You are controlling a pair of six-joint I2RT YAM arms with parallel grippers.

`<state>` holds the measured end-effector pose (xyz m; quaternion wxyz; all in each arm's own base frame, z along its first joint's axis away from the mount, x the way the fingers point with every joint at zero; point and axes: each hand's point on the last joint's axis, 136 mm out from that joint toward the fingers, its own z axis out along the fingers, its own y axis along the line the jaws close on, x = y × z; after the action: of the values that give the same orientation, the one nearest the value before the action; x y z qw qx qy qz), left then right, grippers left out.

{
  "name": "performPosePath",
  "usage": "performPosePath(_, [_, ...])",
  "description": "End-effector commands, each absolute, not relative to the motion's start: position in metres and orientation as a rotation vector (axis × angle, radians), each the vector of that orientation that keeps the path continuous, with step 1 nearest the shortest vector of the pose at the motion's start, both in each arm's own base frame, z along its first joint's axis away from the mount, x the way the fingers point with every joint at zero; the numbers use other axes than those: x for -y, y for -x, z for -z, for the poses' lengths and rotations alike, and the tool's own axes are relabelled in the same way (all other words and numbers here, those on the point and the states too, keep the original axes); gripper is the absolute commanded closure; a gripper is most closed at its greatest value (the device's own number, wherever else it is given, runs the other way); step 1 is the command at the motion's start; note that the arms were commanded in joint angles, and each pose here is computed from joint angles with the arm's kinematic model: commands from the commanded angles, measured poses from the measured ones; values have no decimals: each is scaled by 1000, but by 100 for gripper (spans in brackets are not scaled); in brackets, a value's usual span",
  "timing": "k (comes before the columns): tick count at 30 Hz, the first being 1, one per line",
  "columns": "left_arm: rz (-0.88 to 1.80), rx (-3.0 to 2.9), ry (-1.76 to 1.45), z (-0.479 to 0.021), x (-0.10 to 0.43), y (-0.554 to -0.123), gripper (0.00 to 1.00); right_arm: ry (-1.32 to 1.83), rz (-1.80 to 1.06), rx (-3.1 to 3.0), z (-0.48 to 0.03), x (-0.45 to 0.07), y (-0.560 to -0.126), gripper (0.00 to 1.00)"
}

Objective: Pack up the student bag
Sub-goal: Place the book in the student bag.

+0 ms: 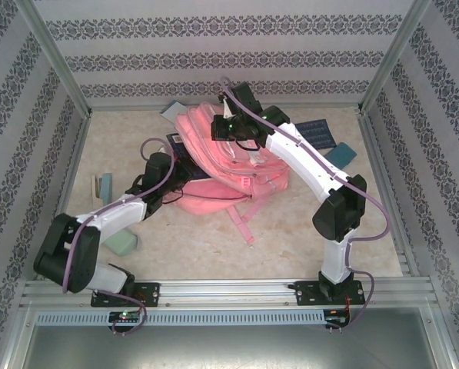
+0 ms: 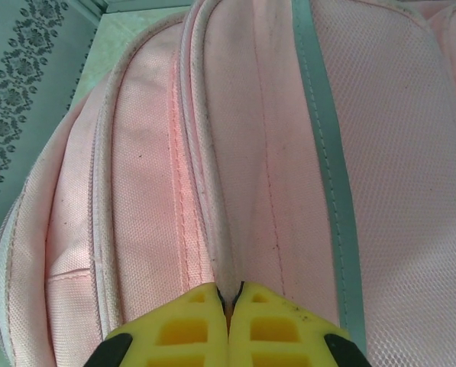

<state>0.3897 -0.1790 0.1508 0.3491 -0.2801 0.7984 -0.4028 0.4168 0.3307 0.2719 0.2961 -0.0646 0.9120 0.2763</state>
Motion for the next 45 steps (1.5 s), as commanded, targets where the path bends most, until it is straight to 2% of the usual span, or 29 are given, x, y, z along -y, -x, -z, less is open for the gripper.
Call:
performPosePath(1, [1211, -1875, 681, -201, 201, -419, 100, 151, -882, -2269, -328, -342, -425, 100])
performPosePath(9, [1278, -1916, 677, -174, 253, -448, 100, 143, -900, -2264, -329, -343, -429, 100])
performPosePath(18, [1135, -2165, 724, -97, 294, -448, 100, 147, -913, -2271, -328, -345, -430, 100])
performPosePath(19, [1102, -2195, 726, -90, 295, -446, 90, 146, -910, -2270, -328, -344, -430, 100])
performPosePath(21, [1045, -2241, 743, -80, 292, -441, 58, 141, -906, -2276, -326, -342, -431, 100])
performPosePath(22, [1019, -2262, 750, -76, 290, -439, 48, 139, -904, -2276, -325, -341, -431, 100])
performPosePath(24, [978, -2281, 740, -77, 285, -435, 36, 135, -902, -2280, -323, -339, -431, 100])
performPosePath(27, [906, -2301, 734, -80, 275, -431, 28, 129, -898, -2285, -320, -338, -431, 100])
performPosePath(30, [847, -2321, 713, -82, 270, -428, 27, 128, -899, -2290, -317, -337, -431, 100])
performPosePath(31, [828, -2326, 722, -82, 266, -427, 30, 126, -897, -2293, -316, -337, -431, 100])
performPosePath(34, [800, -2339, 715, -81, 263, -424, 42, 126, -897, -2297, -314, -337, -431, 100])
performPosePath(36, [794, -2345, 728, -78, 262, -424, 55, 126, -898, -2299, -313, -338, -431, 100])
performPosePath(39, [847, -2349, 713, -76, 272, -427, 66, 125, -905, -2303, -313, -339, -430, 100])
performPosePath(45, [928, -2350, 666, -77, 291, -437, 66, 131, -913, -2315, -309, -341, -428, 100])
